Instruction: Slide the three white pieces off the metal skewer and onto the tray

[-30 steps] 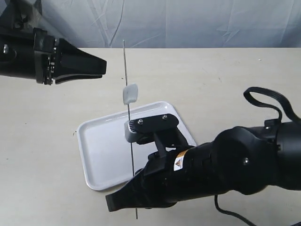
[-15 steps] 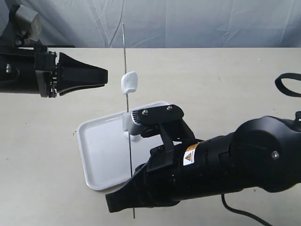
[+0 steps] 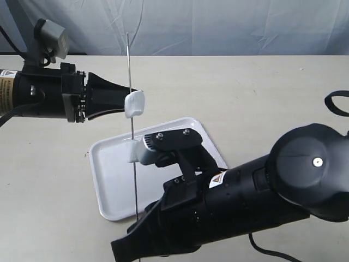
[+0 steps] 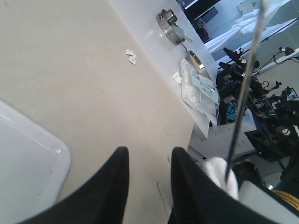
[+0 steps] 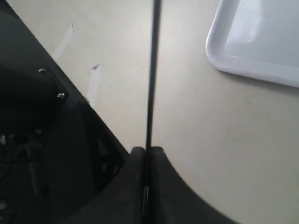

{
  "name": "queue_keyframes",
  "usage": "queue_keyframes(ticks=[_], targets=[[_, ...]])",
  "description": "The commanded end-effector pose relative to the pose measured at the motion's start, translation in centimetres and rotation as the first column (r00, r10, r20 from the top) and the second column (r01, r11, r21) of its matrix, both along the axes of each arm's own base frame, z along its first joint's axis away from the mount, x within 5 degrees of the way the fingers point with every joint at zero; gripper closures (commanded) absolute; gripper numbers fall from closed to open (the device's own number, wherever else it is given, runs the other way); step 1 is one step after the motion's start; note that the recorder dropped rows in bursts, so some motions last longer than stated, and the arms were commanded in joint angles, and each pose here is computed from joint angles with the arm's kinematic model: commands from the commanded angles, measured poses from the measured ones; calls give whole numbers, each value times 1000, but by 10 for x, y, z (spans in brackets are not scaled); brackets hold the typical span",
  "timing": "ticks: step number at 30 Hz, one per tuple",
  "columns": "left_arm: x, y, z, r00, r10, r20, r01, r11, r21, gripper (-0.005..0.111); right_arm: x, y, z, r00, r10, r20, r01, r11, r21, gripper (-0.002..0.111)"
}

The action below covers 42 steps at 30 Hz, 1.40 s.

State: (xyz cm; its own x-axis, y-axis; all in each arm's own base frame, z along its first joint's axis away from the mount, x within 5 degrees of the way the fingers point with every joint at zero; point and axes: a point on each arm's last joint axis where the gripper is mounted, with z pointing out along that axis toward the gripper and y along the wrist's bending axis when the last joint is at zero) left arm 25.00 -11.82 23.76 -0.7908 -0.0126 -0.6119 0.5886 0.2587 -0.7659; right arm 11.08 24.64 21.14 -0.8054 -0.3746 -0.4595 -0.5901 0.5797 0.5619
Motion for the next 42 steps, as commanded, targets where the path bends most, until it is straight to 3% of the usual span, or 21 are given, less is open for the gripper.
queue_keyframes(ticks=[1,17,25,32,42], targets=[[2,-2,-3,1000,5,18,-4,1000,-18,76,-2,1,5,999,31,9,-31,999,43,109],[-2,-1,-3,1000,-13,-26,13,1000,3,76,1,2,5,999,22,37,-24,999,48,109],[-14,0,22,1000,-7,21,7,1000,-13,76,4,2,3,998,-2,56,0,999,39,109],[-28,2,34,998,-40,49,39,999,30,76,5,3,-2,999,0,46,-1,1000,23,109],[-34,5,27,994,-99,41,93,988,124,76,5,4,-2,999,-6,44,5,1000,23,109]])
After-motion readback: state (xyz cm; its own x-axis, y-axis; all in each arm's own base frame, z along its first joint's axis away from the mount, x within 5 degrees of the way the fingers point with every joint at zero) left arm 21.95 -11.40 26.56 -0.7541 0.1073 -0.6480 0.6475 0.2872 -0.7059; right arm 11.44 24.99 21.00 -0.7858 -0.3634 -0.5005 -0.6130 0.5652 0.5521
